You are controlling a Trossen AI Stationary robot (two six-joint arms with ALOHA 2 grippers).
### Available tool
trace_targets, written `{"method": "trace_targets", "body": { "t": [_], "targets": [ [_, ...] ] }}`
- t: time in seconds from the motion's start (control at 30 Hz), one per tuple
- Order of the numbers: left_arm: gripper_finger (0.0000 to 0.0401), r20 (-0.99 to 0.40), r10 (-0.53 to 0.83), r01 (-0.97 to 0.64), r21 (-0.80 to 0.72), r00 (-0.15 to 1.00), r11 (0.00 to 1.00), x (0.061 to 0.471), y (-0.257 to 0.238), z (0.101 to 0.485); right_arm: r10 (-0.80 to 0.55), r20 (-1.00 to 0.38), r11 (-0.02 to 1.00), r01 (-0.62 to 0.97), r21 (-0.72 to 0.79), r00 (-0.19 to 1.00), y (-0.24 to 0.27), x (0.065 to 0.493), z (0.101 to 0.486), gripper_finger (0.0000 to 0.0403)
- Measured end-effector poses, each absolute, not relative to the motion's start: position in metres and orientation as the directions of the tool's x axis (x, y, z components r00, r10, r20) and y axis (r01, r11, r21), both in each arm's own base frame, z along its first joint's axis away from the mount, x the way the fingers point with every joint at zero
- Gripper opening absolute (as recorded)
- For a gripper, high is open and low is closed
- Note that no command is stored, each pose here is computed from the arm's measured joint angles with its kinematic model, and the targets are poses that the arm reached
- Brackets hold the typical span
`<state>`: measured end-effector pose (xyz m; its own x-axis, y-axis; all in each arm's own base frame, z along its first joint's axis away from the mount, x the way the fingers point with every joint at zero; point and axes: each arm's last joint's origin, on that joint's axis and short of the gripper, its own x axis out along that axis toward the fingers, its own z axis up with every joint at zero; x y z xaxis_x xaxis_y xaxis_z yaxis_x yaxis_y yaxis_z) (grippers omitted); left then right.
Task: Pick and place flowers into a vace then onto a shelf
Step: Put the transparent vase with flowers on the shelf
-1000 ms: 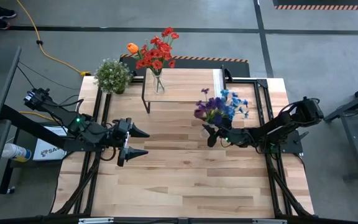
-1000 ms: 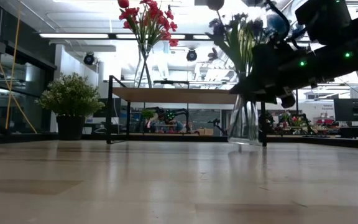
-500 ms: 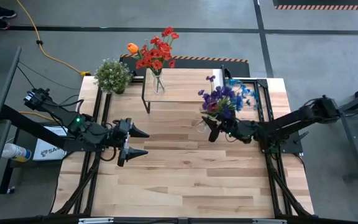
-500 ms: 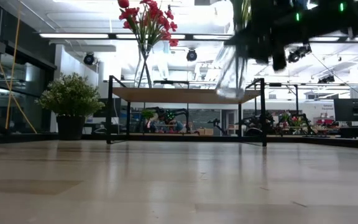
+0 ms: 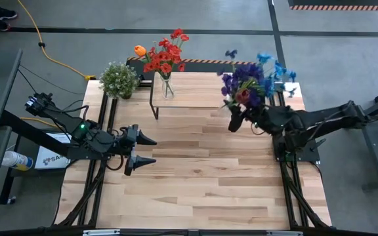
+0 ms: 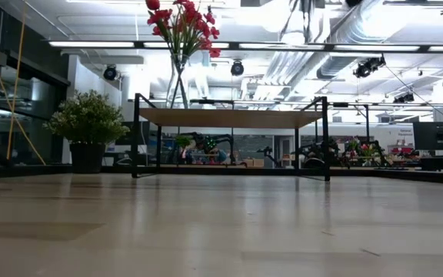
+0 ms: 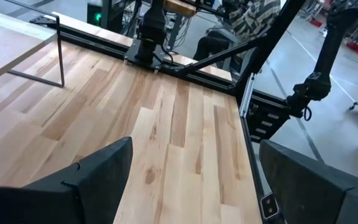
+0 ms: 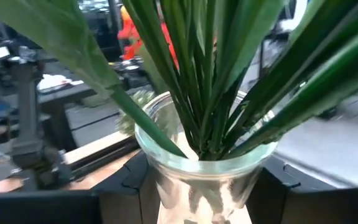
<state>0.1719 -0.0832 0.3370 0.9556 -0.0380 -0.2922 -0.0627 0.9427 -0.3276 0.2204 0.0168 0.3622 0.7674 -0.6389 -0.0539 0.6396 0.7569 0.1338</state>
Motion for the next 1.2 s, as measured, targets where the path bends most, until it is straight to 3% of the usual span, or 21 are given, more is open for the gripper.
{"method": "trace_targets", "body": {
  "t": [0.23,0.57,0.83,1.2],
  "targets": [
    [0.0381,-0.291,-0.038,-0.063,-0.328,0.956,0.943,0.172,-0.083,0.337,-0.712,-0.022,0.698,0.71,0.098,0.702,0.001,0.216,0.397,0.0164],
    [0.0381,-0.29,-0.032,-0.068,-0.327,0.957,0.943,0.172,-0.083,0.337,-0.704,-0.029,0.695,0.696,0.178,0.71,-0.052,0.213,0.402,0.0164],
    [0.0381,-0.289,-0.03,-0.07,-0.328,0.957,0.942,0.172,-0.083,0.337,-0.711,-0.068,0.679,0.708,0.196,0.7,-0.097,0.216,0.393,0.0164],
    [0.0381,-0.285,-0.001,-0.095,-0.326,0.959,0.941,0.172,-0.082,0.337,-0.679,-0.176,0.691,0.702,0.173,0.713,-0.143,0.256,0.352,0.0164]
  ]
}}
